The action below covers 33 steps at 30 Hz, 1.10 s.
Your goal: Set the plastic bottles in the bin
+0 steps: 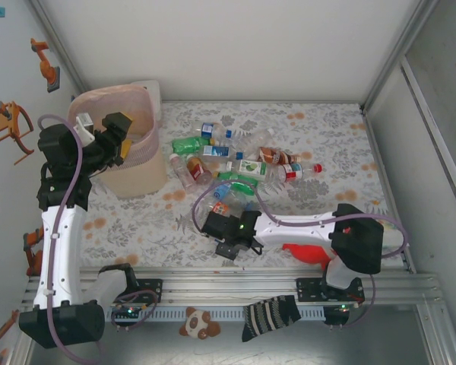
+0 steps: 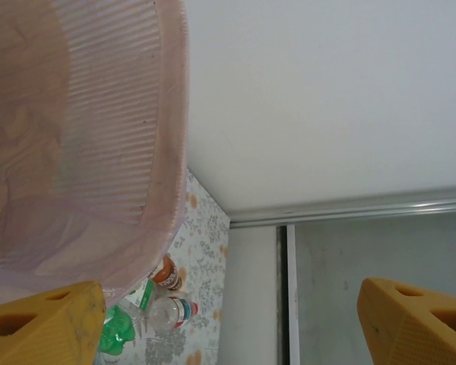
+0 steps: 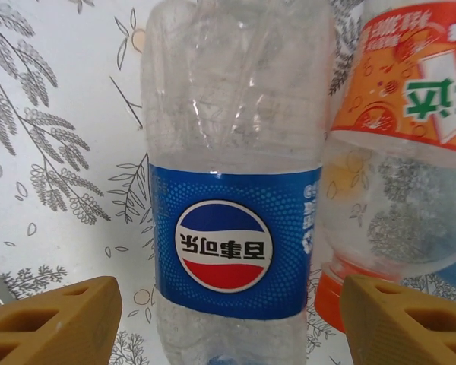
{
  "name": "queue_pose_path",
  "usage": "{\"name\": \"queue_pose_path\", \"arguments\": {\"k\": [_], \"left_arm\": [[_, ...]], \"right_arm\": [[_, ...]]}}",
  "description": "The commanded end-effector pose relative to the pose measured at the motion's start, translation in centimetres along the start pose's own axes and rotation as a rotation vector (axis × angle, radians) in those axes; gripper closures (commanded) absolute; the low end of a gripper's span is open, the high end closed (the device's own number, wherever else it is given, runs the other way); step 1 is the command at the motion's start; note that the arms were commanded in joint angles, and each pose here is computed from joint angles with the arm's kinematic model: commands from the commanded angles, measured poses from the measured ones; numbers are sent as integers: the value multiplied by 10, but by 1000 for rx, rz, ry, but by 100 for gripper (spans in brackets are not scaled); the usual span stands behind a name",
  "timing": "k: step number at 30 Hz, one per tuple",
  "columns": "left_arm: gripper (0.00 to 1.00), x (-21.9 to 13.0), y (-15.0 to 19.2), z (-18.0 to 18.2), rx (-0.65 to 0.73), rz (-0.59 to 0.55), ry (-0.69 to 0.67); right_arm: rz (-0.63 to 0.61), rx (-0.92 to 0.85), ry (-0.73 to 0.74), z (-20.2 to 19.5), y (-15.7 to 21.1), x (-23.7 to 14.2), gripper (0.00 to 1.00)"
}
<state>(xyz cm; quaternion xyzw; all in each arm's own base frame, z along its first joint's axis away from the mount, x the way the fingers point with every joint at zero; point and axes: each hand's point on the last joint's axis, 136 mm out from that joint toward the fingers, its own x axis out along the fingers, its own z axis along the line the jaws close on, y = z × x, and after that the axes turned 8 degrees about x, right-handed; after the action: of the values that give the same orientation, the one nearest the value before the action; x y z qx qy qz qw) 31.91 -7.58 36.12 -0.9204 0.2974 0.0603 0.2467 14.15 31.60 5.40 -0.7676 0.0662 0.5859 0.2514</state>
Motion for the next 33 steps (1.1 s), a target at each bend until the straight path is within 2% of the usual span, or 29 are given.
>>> {"name": "queue_pose_path", "arguments": {"k": [1,13,23,33], "left_arm": [[14,-1,9,7,1,31,-16],[13,-3,13,12,-13,32,-27],[13,-5,13,11,-6,27,-24],[10,-13,14,2,100,11,-2]], "right_arm": [[11,9,34,-2,-2,5,25],[81,53,39,1,26,27,30],[87,71,37,0,32,25,43],[-36,92,56,-11,8,-5,48]]}}
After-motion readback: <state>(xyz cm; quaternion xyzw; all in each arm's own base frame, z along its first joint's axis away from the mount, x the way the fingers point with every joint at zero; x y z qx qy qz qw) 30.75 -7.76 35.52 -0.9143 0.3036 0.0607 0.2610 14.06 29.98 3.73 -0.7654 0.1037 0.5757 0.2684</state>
